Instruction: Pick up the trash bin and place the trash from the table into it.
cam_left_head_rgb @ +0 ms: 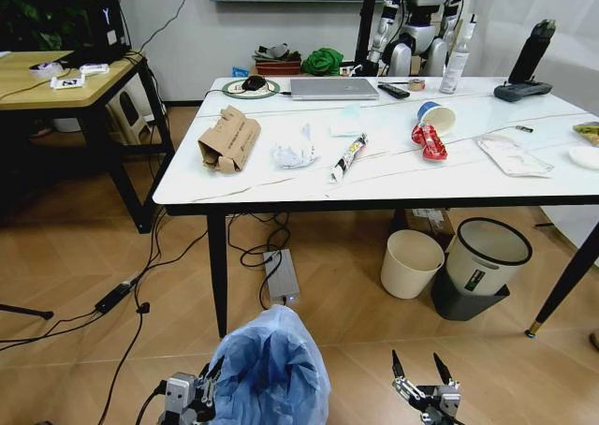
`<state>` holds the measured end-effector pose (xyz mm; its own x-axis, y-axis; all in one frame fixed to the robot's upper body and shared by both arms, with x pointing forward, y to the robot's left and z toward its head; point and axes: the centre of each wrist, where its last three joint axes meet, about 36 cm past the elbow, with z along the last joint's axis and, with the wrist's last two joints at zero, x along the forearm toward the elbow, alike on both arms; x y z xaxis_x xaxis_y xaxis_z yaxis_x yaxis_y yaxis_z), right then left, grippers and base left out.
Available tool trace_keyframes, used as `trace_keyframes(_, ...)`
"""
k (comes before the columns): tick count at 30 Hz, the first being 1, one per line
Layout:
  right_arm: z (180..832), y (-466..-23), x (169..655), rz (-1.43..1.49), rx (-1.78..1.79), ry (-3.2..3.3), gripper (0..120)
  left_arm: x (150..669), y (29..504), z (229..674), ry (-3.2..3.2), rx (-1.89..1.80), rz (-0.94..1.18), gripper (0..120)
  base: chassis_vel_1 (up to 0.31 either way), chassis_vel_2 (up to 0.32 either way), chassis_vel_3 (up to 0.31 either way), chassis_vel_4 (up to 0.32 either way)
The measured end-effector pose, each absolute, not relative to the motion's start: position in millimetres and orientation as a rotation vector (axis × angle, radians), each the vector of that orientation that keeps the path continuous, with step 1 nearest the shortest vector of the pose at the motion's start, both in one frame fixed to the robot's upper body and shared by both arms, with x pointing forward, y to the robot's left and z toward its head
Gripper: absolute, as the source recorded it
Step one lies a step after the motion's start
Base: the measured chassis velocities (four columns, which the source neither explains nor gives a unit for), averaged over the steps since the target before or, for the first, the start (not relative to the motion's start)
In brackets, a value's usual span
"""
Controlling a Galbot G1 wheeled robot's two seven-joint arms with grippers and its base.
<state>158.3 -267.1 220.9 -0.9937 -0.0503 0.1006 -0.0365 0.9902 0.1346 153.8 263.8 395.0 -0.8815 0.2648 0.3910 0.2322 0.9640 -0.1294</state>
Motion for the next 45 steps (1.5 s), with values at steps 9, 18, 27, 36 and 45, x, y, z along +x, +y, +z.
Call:
trace_keyframes(9,221.5,-266.2,158.2,-0.204,0.063,-3.032,100,155.0,264.7,396.3,-2.715,-0.365,0.105,0,0.000,0.000,0.000,0.000)
trace_keyframes(18,223.7,-265.7,158.0,-0.201,0.064,-3.035,100,155.3,265.7,397.2,-2.720,-0.371,0.106,0,0.000,0.000,0.000,0.000)
trace_keyframes(27,224.6,-266.0,155.3,-0.198,0.059,-3.036,100,155.4,266.1,397.2,-2.719,-0.379,0.105,0,0.000,0.000,0.000,0.000)
trace_keyframes(36,225.7,-264.3,155.8,-0.200,0.057,-3.039,100,156.5,266.0,398.6,-2.720,-0.384,0.108,0,0.000,0.000,0.000,0.000)
trace_keyframes(45,224.5,-263.4,156.6,-0.201,0.060,-3.038,100,156.6,265.8,399.9,-2.719,-0.380,0.120,0,0.000,0.000,0.000,0.000)
